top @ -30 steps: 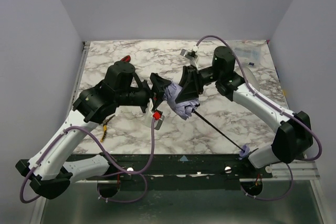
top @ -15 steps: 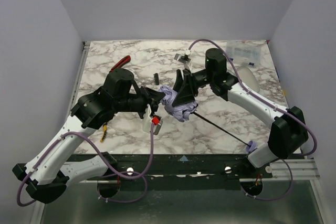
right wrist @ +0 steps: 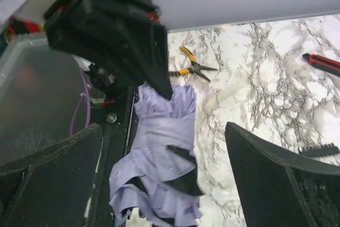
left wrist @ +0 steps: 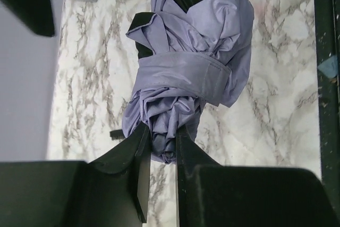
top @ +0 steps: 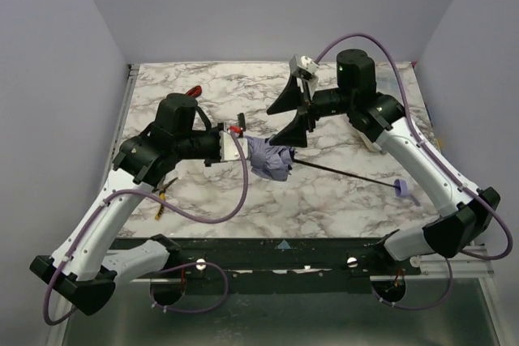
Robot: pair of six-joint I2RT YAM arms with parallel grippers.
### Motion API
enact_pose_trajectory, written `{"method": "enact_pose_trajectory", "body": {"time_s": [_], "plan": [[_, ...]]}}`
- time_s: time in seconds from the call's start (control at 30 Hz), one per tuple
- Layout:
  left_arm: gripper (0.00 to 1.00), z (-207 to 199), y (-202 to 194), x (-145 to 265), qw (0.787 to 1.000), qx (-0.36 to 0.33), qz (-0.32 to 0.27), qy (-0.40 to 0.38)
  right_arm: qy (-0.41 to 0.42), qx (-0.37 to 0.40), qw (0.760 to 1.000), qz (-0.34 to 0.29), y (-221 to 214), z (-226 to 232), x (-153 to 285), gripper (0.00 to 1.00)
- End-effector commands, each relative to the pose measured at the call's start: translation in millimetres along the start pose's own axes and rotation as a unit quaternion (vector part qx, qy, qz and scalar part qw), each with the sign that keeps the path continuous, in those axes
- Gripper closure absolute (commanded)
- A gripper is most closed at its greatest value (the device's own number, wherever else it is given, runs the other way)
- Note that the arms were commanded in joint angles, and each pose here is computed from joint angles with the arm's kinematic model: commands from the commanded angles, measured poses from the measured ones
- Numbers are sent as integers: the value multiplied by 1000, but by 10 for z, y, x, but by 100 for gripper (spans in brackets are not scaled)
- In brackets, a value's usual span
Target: Open the umbrella
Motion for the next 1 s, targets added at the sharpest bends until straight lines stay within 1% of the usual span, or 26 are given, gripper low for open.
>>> {"method": "enact_pose_trajectory", "body": {"time_s": [0.0,0.1,0.2,0.33,0.4,0.43,0.47,0.5,0.57,0.7,0.77,0.8,0.83,0.87,0.93,0.97], "plan": [[100,220,274,63,991,100,-86,28,-45,53,996,60,-352,28,13,1],[100,238,302,54,986,131,-105,20,-67,97,989,88,-500,26,-77,1],[100,221,335,58,980,154,-123,7,-89,148,978,121,-648,-29,-91,1],[100,209,316,89,975,176,-137,0,-108,167,969,144,-768,-89,-42,1],[100,211,302,101,973,185,-141,-3,-110,168,969,145,-793,-101,-41,7],[100,213,310,110,971,189,-146,-5,-110,169,969,144,-798,-103,-44,15],[100,215,312,118,970,192,-150,-6,-108,169,969,142,-798,-100,-50,25],[100,216,311,119,969,193,-152,-6,-104,168,970,141,-795,-98,-58,38],[100,221,290,116,968,198,-152,-4,-95,160,973,136,-766,-71,-78,59],[100,252,226,143,964,209,-165,6,-62,140,977,146,-802,12,-94,81],[100,296,214,162,965,204,-165,22,-55,121,980,150,-815,31,-106,95],[87,330,218,180,966,195,-164,37,-56,103,982,150,-819,34,-118,100],[73,349,235,213,969,179,-163,52,-58,85,983,150,-814,30,-132,100],[56,386,260,248,971,156,-165,70,-57,64,985,151,-817,31,-151,100],[40,422,346,334,974,97,-174,105,-49,29,988,142,-802,63,-183,100],[37,412,375,370,975,60,-172,123,-41,17,989,138,-812,88,-199,100]]}}
Point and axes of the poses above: each gripper's point midway between its finger pads, its own x axis back along the fingers, its own z axis along the line the jaws close on, y = z × x, the point moved 5 cm from there along x, back along the fingers, and after that the axes turned 8 degrees about -x, right-handed, at the moved point
